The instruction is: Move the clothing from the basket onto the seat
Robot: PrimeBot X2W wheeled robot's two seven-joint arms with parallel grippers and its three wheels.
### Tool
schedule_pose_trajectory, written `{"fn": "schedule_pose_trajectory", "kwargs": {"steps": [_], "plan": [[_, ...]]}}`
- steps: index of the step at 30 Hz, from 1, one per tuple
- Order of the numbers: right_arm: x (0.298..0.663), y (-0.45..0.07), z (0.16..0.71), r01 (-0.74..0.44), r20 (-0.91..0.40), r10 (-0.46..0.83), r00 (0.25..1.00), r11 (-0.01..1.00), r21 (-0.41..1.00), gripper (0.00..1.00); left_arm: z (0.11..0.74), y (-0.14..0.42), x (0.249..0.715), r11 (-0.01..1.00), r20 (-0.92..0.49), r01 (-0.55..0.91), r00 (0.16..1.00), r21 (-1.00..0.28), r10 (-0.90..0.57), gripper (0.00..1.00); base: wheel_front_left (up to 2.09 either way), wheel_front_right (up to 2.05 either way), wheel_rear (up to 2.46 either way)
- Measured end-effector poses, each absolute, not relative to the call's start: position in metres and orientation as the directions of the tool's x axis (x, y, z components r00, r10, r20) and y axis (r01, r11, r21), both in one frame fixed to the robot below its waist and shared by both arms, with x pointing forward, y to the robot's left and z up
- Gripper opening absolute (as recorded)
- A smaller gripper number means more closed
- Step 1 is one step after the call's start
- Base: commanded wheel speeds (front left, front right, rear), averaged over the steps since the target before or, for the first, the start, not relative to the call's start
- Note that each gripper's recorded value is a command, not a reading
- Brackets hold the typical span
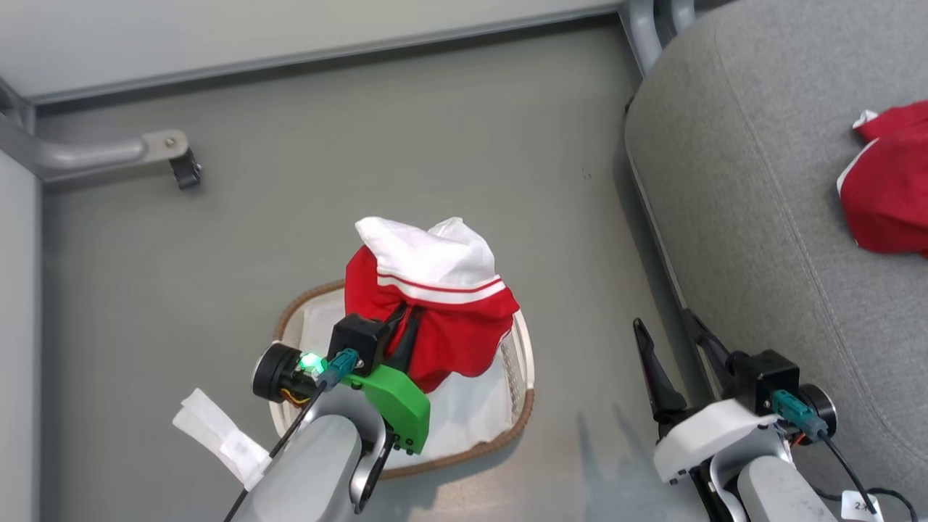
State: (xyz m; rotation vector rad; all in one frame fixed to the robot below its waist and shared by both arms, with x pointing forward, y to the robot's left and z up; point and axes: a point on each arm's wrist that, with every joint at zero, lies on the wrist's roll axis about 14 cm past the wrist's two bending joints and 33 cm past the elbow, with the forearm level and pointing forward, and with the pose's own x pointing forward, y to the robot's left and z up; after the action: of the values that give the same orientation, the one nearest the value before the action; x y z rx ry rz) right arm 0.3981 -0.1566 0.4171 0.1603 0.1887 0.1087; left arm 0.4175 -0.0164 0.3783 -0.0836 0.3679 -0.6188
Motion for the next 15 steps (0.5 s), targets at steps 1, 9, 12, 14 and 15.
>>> {"fn": "schedule_pose_trajectory", "kwargs": {"steps": [1, 9, 12, 14, 15], "plan": [[0.396, -0.155, 0.42, -0.098, -0.17, 0.127, 0.977, 0.981, 0.169, 1.0, 0.389, -0.016, 0.419, 0.816, -0.281, 0.549, 0.766, -0.182, -0.578, 0.0, 0.0, 0.0, 0.0], [0.385, -0.144, 0.443, -0.136, -0.108, 0.155, 0.982, 0.976, 0.168, 1.0, 0.466, -0.008, 0.421, 0.826, -0.065, 0.543, 0.828, -0.155, -0.556, 0.0, 0.0, 0.0, 0.0], [0.382, -0.141, 0.449, -0.148, -0.092, 0.164, 0.982, 0.975, 0.164, 1.0, 0.488, -0.005, 0.419, 0.825, 0.002, 0.542, 0.836, -0.157, -0.549, 0.0, 0.0, 0.0, 0.0], [0.379, -0.14, 0.45, -0.152, -0.09, 0.168, 0.982, 0.975, 0.163, 1.0, 0.5, -0.004, 0.418, 0.823, 0.037, 0.545, 0.836, -0.161, -0.547, 0.0, 0.0, 0.0, 0.0], [0.378, -0.14, 0.451, -0.154, -0.087, 0.17, 0.982, 0.975, 0.162, 1.0, 0.507, -0.005, 0.417, 0.82, 0.057, 0.549, 0.835, -0.163, -0.548, 0.0, 0.0, 0.0, 0.0]]}}
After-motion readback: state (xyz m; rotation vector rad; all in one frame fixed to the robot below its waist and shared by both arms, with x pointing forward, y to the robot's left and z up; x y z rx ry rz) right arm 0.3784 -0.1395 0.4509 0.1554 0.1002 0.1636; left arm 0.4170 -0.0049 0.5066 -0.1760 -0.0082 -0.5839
